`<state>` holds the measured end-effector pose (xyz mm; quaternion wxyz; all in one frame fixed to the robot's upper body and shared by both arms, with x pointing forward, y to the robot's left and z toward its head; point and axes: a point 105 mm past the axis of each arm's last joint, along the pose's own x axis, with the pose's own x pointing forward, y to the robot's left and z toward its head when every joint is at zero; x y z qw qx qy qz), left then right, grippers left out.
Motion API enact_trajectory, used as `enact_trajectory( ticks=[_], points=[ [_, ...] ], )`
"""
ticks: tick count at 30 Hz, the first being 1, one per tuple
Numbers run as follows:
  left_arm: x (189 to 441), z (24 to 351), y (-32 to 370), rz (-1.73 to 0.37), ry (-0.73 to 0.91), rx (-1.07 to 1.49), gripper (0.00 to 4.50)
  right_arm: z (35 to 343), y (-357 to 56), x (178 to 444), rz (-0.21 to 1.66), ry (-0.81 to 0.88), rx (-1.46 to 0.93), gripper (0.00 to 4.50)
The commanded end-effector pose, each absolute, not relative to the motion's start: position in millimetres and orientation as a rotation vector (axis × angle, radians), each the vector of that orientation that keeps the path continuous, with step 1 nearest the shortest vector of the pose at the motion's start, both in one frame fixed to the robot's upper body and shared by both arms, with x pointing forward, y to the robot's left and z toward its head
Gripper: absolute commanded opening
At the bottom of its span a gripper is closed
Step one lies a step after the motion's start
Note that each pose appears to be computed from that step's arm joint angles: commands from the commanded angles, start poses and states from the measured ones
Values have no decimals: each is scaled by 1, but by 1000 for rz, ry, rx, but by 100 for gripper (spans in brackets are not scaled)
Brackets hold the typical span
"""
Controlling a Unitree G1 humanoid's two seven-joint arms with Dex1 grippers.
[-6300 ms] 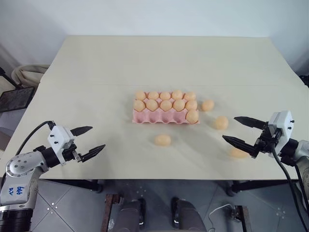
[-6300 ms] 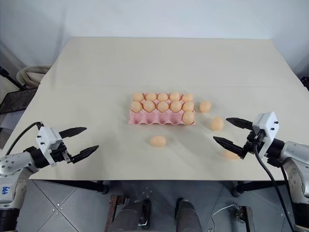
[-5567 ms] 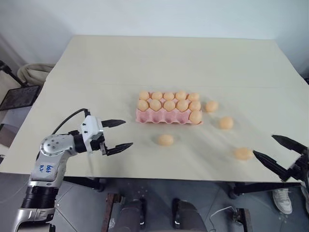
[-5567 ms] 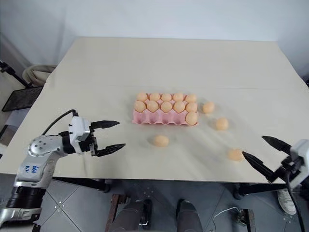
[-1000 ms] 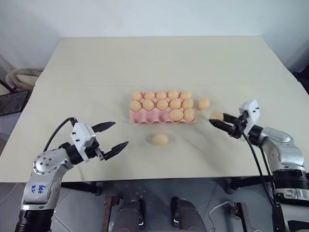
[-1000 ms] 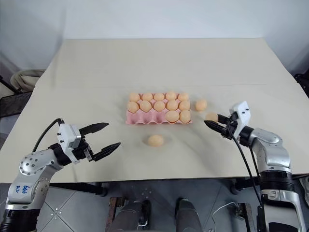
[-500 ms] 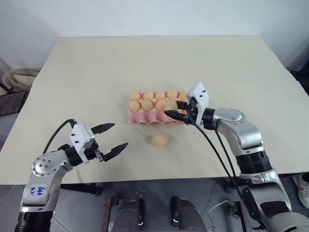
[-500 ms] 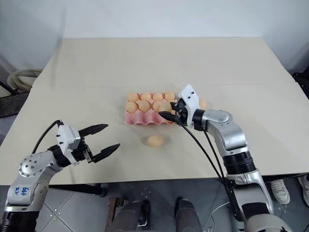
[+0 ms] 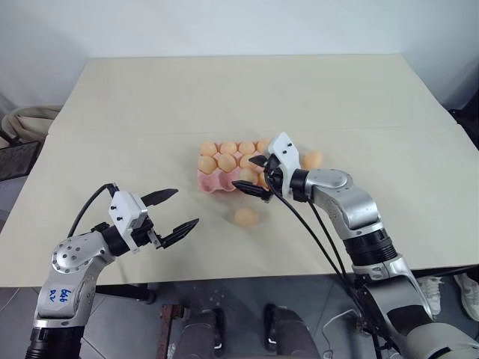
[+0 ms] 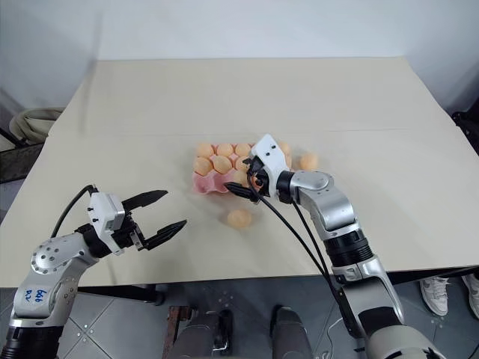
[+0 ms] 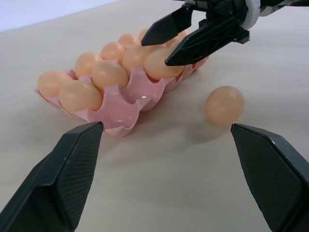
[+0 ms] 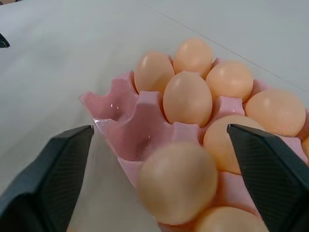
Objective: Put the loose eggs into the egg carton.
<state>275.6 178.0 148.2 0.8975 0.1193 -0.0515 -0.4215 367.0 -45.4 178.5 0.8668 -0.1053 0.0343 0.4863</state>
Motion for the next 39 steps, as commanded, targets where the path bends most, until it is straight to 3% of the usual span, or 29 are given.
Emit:
enact_trajectory(
  ticks=[1, 7, 14, 21, 28, 32, 39],
  points=[
    [276, 154, 176, -886, -138, 254, 450, 206, -72, 356, 1018, -54, -224, 445],
    [287, 152, 182, -868, -119, 241, 450, 205, -146, 337, 925, -84, -224, 445],
    [296, 149, 186, -898, -102, 240, 450, 194, -237, 296, 758, -108, -218, 445],
    [301, 149, 185, -919, -107, 257, 450, 165, -275, 258, 659, -73, -293, 445],
    [307, 152, 191, -896, -114, 283, 450, 152, -268, 237, 715, -29, -275, 445],
    [301, 149, 191, -913, -95, 268, 450, 155, -263, 251, 710, -46, -261, 445],
    [295, 153, 195, -889, -91, 272, 450, 157, -256, 330, 584, 27, -258, 445]
  ],
)
